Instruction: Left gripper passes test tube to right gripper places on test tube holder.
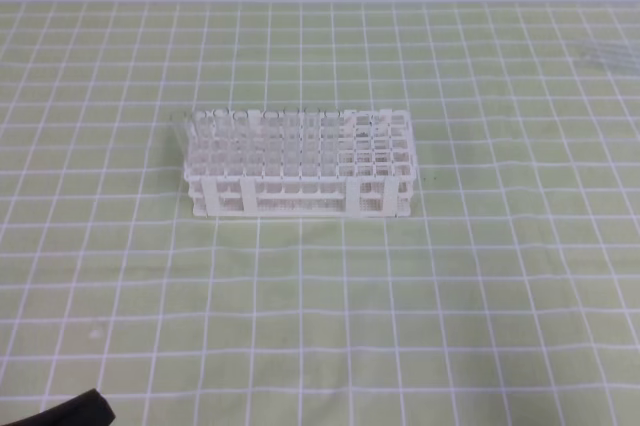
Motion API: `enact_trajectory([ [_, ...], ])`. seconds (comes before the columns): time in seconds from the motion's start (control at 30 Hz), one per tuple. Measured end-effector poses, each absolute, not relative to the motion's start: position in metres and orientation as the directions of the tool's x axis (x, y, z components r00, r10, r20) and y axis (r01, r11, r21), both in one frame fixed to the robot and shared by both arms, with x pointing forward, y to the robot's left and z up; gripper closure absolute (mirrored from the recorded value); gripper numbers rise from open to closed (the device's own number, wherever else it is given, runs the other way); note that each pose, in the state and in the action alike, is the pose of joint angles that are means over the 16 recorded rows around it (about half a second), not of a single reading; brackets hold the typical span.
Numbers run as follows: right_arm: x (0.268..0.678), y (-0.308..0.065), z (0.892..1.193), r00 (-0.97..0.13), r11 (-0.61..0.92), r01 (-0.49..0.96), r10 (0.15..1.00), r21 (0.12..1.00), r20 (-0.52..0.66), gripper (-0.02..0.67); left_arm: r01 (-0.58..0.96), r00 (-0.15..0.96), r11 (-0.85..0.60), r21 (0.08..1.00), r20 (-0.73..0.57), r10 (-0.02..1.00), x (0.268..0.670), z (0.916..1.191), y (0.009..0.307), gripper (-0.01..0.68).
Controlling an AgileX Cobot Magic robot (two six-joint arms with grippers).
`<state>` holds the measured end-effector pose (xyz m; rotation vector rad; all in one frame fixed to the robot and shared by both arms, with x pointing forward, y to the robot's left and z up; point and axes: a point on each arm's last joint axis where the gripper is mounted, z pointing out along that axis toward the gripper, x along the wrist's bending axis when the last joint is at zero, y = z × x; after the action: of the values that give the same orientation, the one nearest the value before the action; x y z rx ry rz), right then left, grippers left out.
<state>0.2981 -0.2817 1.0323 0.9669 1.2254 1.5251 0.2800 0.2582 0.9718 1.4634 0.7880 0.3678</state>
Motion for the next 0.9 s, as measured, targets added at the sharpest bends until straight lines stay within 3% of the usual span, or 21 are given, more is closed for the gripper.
enact_trajectory([
  [0.4, 0.291, -0.289, 0.998, -0.19, -0.115, -0.152, 0.978, 0.982, 0.085, 0.664, 0.235, 0.705, 0.11, 0.966, -0.247, 0.665, 0.28, 0.972, 0.258, 0.675],
  [0.9, 0.292, -0.287, 0.968, -0.183, -0.029, 0.135, 0.982, 0.99, 0.054, 0.664, 0.236, 0.705, 0.109, 0.966, -0.247, 0.665, 0.28, 0.972, 0.258, 0.675],
])
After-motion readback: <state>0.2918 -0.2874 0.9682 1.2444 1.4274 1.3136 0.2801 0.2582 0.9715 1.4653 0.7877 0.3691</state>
